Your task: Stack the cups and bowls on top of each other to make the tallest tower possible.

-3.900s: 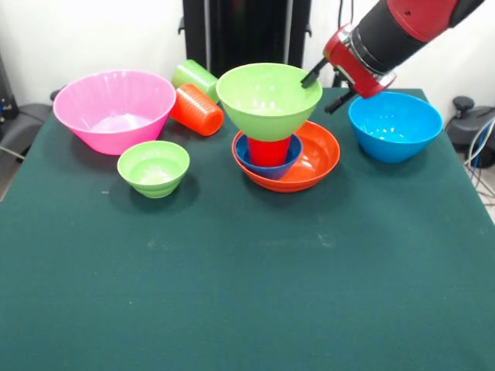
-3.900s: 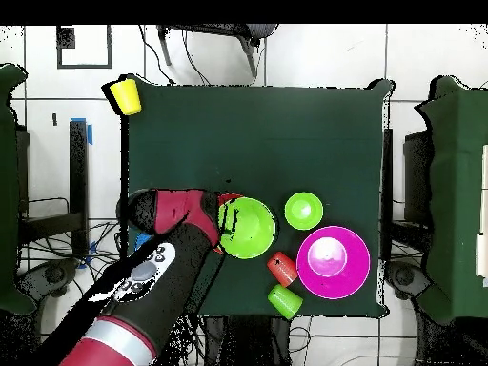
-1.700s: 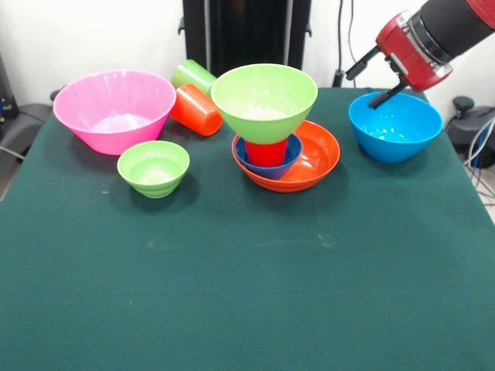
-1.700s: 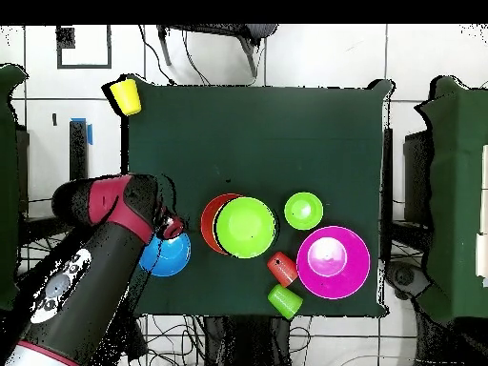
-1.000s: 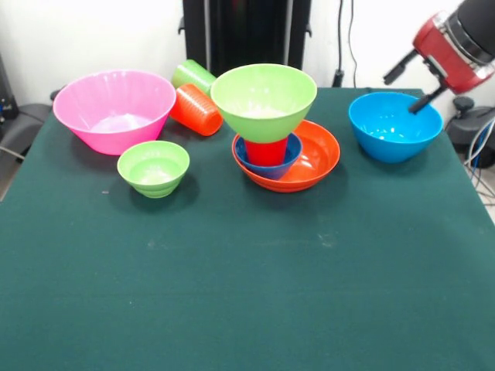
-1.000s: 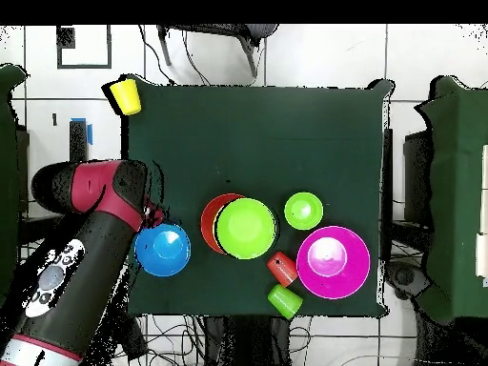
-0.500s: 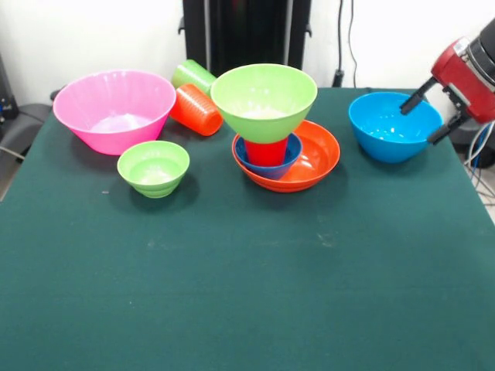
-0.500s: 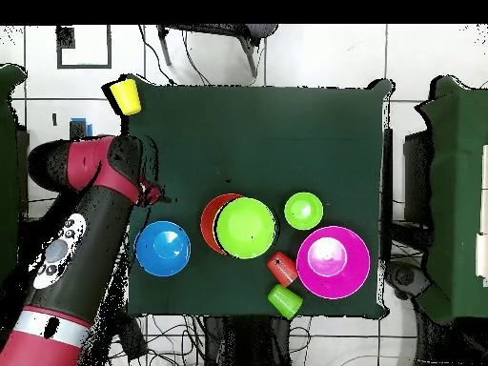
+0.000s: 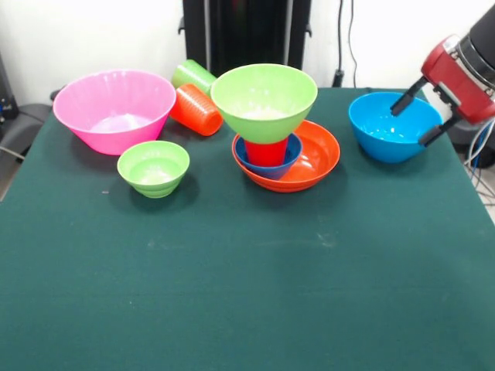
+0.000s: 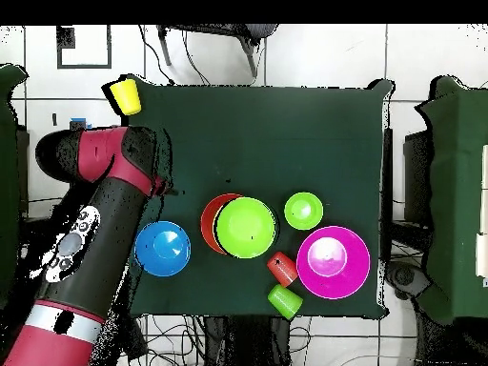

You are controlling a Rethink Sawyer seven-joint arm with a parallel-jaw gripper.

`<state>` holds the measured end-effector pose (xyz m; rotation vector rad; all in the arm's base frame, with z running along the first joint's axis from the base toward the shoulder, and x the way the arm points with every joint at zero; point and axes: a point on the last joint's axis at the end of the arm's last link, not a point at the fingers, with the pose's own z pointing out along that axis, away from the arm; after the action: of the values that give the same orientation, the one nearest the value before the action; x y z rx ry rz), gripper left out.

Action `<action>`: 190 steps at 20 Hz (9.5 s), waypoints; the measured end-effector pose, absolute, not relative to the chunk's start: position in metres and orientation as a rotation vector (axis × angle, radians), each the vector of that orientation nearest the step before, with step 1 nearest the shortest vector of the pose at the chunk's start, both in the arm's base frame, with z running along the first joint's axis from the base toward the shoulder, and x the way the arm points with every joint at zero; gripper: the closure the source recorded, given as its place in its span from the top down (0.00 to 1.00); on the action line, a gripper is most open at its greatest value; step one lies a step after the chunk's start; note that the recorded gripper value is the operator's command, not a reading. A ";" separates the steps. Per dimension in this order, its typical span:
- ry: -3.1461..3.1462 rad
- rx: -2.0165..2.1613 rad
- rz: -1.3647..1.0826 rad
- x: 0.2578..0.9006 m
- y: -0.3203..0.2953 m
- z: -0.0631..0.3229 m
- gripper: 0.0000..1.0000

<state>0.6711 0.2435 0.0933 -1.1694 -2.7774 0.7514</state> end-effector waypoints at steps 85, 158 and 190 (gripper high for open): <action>-2.716 -1.233 0.223 0.561 -0.183 0.078 1.00; -2.731 -1.025 0.456 0.497 -0.146 -0.011 1.00; -2.653 -0.967 0.461 0.466 -0.135 -0.051 1.00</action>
<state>0.4660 -0.1353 -0.0508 -0.9665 -2.6527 0.4608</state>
